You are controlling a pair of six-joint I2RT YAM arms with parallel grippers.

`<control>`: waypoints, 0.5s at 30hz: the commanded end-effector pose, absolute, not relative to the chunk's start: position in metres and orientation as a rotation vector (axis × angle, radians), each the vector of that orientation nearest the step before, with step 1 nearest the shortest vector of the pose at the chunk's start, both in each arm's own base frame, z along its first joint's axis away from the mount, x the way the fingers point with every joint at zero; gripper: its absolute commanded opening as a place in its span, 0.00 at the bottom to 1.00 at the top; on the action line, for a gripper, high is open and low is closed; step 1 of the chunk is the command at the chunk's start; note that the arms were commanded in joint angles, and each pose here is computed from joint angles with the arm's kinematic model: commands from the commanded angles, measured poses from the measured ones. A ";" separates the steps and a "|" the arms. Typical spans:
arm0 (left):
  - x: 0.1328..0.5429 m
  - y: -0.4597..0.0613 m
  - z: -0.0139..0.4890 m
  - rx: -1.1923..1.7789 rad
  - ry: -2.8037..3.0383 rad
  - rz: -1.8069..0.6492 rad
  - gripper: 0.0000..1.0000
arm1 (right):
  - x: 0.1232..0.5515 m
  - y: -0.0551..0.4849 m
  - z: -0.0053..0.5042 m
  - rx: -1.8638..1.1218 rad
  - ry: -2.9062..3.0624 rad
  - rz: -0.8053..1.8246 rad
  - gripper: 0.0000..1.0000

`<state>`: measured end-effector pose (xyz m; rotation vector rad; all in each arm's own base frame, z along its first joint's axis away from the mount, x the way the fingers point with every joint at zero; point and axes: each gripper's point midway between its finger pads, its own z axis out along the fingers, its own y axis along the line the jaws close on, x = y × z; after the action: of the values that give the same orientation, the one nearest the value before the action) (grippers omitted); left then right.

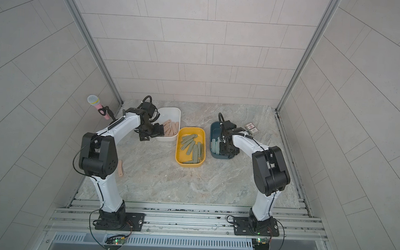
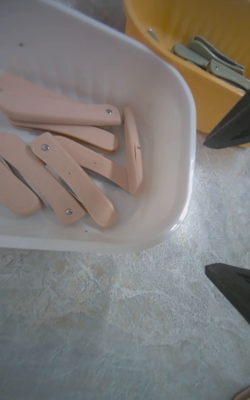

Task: Place the fruit knives into the storage box by color
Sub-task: Move the storage box to the center of the board.

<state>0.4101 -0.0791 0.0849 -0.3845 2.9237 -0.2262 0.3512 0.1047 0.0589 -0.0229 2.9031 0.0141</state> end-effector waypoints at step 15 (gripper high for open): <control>0.430 -0.070 0.070 -0.428 2.954 -0.209 0.65 | 0.334 0.129 0.093 -0.084 2.849 0.147 0.48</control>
<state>0.4272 -0.0822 0.0781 -0.3866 2.9389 -0.2683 0.3405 0.1274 0.0880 -0.0859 2.8457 0.1318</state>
